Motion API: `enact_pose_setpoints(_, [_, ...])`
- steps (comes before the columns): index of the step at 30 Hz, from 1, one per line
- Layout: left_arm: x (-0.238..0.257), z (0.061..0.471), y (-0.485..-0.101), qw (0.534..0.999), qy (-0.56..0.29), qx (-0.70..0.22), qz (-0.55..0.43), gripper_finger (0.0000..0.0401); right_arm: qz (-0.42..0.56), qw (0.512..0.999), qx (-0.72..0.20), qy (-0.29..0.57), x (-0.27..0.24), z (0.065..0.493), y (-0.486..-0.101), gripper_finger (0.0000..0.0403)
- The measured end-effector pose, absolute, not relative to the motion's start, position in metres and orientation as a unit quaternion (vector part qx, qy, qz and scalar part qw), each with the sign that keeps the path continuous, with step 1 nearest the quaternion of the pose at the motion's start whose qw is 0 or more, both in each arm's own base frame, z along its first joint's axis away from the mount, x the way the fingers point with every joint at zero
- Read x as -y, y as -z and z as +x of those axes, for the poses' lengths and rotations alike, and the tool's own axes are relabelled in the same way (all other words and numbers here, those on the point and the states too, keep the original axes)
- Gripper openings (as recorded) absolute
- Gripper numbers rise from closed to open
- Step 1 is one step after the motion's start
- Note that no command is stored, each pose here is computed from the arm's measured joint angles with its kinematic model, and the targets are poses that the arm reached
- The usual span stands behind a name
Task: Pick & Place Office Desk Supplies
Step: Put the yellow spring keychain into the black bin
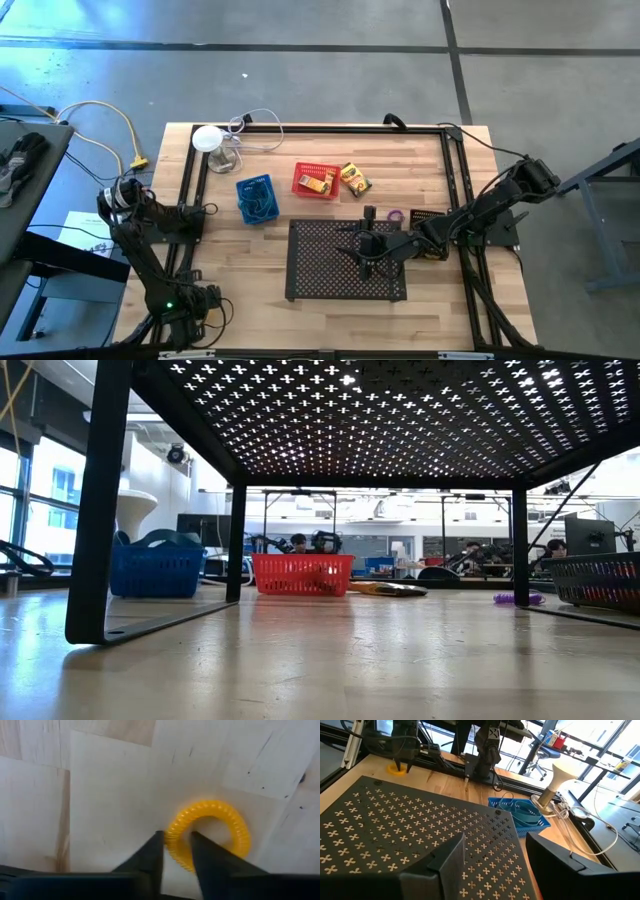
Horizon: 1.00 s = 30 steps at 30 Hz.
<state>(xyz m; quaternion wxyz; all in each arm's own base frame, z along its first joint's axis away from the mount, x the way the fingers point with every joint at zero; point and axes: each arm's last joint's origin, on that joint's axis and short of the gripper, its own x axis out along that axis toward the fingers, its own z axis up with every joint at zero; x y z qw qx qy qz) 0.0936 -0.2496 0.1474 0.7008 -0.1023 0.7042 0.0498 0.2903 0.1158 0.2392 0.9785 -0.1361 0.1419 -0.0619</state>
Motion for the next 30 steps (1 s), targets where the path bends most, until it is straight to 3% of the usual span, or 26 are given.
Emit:
enact_pose_setpoints(4, [0.248, 0.096, -0.147, 0.706, -0.054, -0.699, -0.099, 0.0015, -0.136, 0.978, -0.142, 0.062, -0.116, 0.29, -0.239, 0.0199])
enact_pose_setpoints(11, [0.228, 0.121, -0.165, 0.715, -0.088, -0.679, -0.143, 0.0005, -0.141, 0.977, -0.148, 0.061, -0.116, 0.29, -0.238, 0.0199])
enact_pose_setpoints(21, [0.177, 0.177, -0.258, 0.857, -0.048, -0.479, -0.186, 0.0003, -0.142, 0.978, -0.146, 0.047, -0.117, 0.29, -0.238, 0.0199])
enact_pose_setpoints(30, [0.152, 0.202, -0.319, 0.97, -0.099, -0.217, -0.051, 0.0002, -0.125, 0.985, -0.119, 0.022, -0.119, 0.292, -0.244, 0.0199])
